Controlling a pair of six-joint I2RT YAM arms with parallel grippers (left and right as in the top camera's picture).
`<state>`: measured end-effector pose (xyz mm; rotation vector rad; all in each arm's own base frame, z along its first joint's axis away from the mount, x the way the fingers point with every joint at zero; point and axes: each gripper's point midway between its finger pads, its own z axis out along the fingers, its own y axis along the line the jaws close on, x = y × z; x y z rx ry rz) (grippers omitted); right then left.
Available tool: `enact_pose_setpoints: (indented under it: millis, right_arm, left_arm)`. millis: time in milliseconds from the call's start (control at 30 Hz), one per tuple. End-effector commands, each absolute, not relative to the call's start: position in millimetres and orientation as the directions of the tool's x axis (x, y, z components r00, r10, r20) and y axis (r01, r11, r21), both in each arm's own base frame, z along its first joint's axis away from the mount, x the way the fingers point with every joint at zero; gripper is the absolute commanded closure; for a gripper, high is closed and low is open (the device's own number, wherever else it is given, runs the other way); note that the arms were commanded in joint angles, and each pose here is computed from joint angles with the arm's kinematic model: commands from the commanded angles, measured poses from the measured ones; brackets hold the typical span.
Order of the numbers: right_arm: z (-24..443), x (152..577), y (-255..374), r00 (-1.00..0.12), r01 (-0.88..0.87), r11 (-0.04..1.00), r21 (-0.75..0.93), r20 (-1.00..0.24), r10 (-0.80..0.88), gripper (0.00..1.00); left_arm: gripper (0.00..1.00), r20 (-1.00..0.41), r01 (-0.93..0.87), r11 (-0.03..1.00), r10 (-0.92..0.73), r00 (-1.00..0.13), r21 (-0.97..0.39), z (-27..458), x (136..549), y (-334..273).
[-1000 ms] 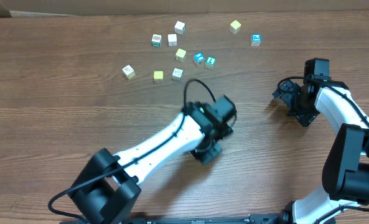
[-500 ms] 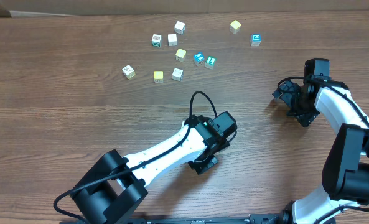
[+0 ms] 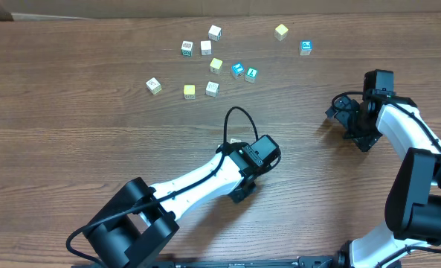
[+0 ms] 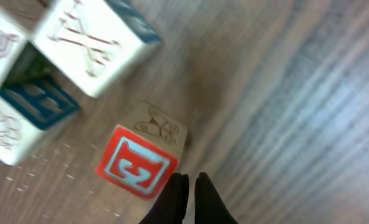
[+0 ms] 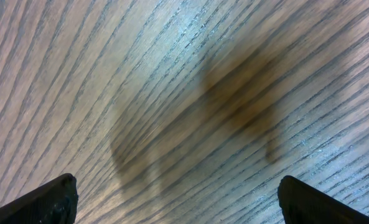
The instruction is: Form a circle
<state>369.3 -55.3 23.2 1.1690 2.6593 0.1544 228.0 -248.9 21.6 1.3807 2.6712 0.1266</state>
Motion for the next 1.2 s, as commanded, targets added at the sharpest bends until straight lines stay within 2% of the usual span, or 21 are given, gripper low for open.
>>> enact_pose_setpoints:
  millis: [0, 133, 500, 633, 767, 900, 1000, 1167]
  right_arm:
    - [28, 376, -58, -0.65, 0.71, 0.677, 0.197, -0.189, 0.736, 0.0]
    - [28, 376, -58, -0.649, 0.71, 0.676, 0.196, -0.189, 0.737, 0.0]
    - [28, 376, -58, -0.649, 0.71, 0.676, 0.197, -0.189, 0.737, 0.0]
    - [28, 376, -58, -0.65, 0.71, 0.677, 0.197, -0.189, 0.736, 0.0]
    - [28, 376, -58, -0.65, 0.71, 0.677, 0.197, -0.189, 0.736, 0.0]
    - [28, 376, -58, -0.65, 0.71, 0.677, 0.197, -0.189, 0.736, 0.0]
    - [28, 376, -58, -0.65, 0.71, 0.677, 0.197, -0.189, 0.736, 0.0]
    - [28, 376, -58, -0.65, 0.71, 0.677, 0.196, -0.189, 0.736, 0.0]
  left_arm:
    - [0.96, -0.062, 0.803, 0.57, 0.82, -0.569, 0.172, 18, 239, -237]
    - [0.96, -0.073, 0.791, 0.591, 0.806, -0.587, 0.161, 18, 246, -233]
    - [0.96, -0.039, 0.819, 0.569, 0.822, -0.568, 0.073, 16, 230, -235]
    - [0.96, -0.033, 0.82, 0.571, 0.821, -0.571, 0.028, 30, 226, -242]
    - [0.96, -0.104, 0.813, 0.581, 0.812, -0.575, 0.04, 68, 243, -257]
    - [0.96, -0.273, 0.753, 0.653, 0.741, -0.613, 0.079, 115, 287, -278]
    - [0.96, -0.345, 0.696, 0.712, 0.678, -0.649, 0.089, 125, 309, -280]
    - [0.96, -0.384, 0.595, 0.801, 0.569, -0.727, 0.061, 127, 328, -270]
